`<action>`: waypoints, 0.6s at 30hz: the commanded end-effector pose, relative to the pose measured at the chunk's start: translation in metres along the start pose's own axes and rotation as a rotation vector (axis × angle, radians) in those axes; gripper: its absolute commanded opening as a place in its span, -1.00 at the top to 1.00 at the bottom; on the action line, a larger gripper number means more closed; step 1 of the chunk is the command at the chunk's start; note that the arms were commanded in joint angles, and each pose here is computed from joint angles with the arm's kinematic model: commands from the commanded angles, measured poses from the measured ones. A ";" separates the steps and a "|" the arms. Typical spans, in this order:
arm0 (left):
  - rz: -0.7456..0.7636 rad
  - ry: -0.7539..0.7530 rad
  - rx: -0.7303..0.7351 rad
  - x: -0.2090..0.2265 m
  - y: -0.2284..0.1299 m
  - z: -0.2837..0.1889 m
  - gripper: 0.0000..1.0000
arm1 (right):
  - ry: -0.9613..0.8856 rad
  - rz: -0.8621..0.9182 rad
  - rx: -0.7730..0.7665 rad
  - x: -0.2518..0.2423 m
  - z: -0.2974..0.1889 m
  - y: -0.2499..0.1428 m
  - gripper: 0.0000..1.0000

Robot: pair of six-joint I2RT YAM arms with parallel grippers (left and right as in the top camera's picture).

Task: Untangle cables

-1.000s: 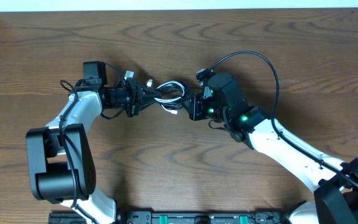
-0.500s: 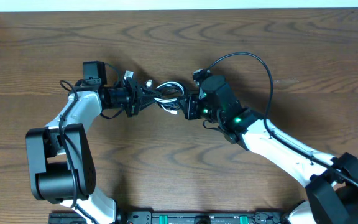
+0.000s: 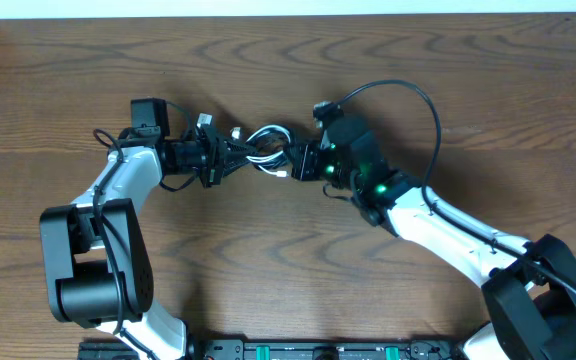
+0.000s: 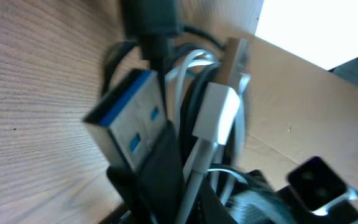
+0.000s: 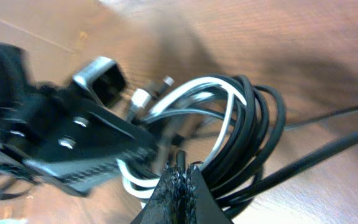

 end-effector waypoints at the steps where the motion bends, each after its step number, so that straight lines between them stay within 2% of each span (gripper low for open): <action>1: -0.001 0.055 -0.077 0.004 0.007 0.001 0.85 | 0.183 -0.011 -0.034 0.009 -0.015 0.025 0.98; 3: 0.002 0.141 -0.215 0.012 0.020 -0.001 0.85 | 0.288 0.018 -0.052 0.012 -0.023 0.038 0.98; 6: 0.005 0.227 -0.350 0.019 0.031 -0.006 0.85 | 0.328 0.067 -0.033 0.010 -0.027 0.041 0.98; 12: 0.115 0.313 -0.424 0.024 0.039 -0.011 0.83 | 0.377 0.051 -0.014 0.014 -0.029 0.041 0.98; 15: 0.102 0.387 -0.507 0.031 0.044 -0.016 0.83 | 0.420 0.029 -0.025 0.016 -0.034 0.046 0.98; 18: 0.094 0.408 -0.525 0.033 0.045 -0.018 0.83 | 0.416 0.027 -0.032 0.012 -0.035 0.048 0.98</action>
Point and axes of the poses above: each gripper's point midway between its finger pads, its own z axis out along the fingers, its own x axis along the line the jaws close on, y = z × x, the point moved 8 cm from there along -z, back along the fingers, and after that the axes turned 11 degrees about -z, right-handed, at the moved point
